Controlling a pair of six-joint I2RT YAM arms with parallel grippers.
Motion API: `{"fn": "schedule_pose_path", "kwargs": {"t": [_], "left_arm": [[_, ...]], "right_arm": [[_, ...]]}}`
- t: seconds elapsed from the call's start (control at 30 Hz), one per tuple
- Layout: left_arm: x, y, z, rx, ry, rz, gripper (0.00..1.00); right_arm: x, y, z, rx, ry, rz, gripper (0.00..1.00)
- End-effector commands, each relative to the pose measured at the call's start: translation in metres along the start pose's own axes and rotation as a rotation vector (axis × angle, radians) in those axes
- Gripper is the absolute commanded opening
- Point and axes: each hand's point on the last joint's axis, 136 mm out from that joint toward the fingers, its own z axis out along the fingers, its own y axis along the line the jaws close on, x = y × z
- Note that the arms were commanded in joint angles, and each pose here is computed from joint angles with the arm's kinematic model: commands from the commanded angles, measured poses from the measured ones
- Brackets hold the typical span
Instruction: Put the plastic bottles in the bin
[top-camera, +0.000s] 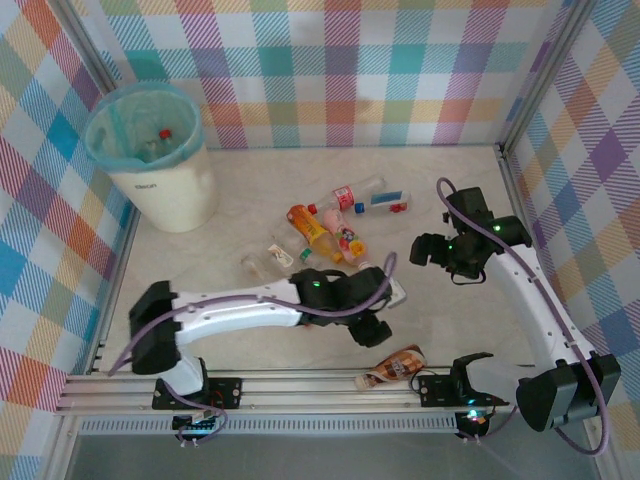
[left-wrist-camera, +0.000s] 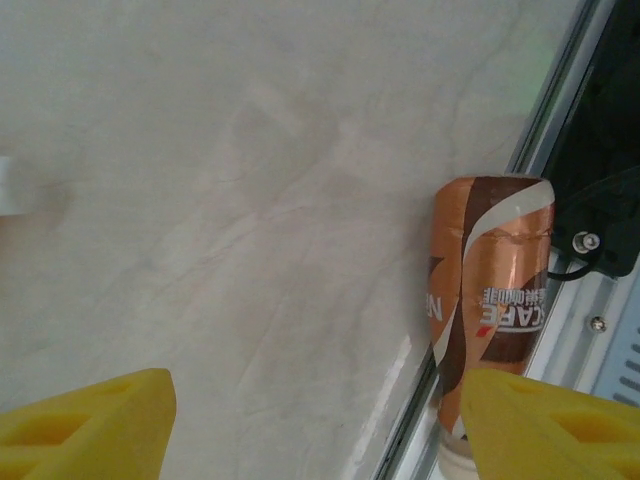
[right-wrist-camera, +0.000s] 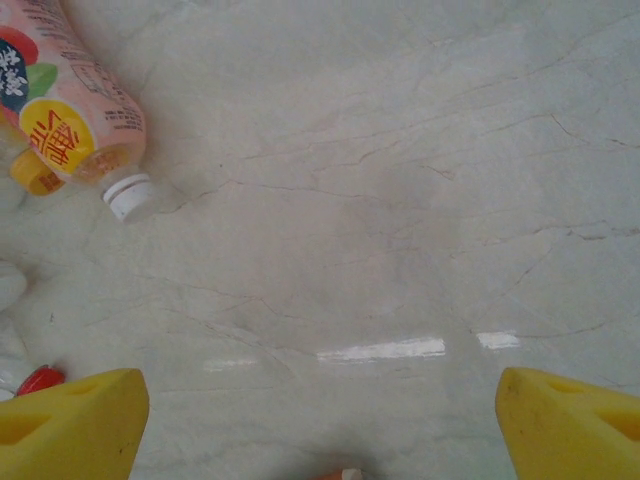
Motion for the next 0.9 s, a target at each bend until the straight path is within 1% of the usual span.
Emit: {"fn": "schedule_pose_path", "kwargs": {"t": [0.0, 0.13, 0.23, 0.33, 0.4, 0.57, 0.73, 0.87], "left_arm": [[-0.018, -0.020, 0.011, 0.039, -0.024, -0.020, 0.76], [-0.006, -0.020, 0.038, 0.012, 0.046, -0.023, 0.76], [-0.002, -0.030, 0.048, 0.052, 0.077, -0.017, 0.76], [0.002, -0.053, 0.051, 0.128, 0.098, 0.049, 0.76], [0.006, -0.062, 0.055, 0.154, 0.122, 0.087, 0.77], [0.005, -0.070, 0.058, 0.190, 0.154, 0.124, 0.77], [0.005, -0.075, 0.062, 0.213, 0.219, 0.149, 0.78], [0.006, -0.075, 0.066, 0.243, 0.274, 0.124, 0.78]], "right_arm": [[0.002, -0.001, -0.001, -0.020, -0.009, -0.004, 0.90], [-0.001, -0.008, -0.006, -0.007, -0.038, 0.005, 0.90], [-0.004, -0.012, -0.012, -0.003, -0.065, 0.011, 0.90], [-0.007, -0.015, -0.016, 0.003, -0.085, 0.009, 0.90], [-0.009, -0.017, -0.018, 0.005, -0.094, 0.010, 0.90], [-0.012, -0.019, -0.021, 0.008, -0.111, 0.008, 0.90], [-0.014, -0.020, -0.025, 0.004, -0.129, 0.008, 0.89], [-0.017, -0.021, -0.031, 0.004, -0.154, 0.009, 0.89]]}}
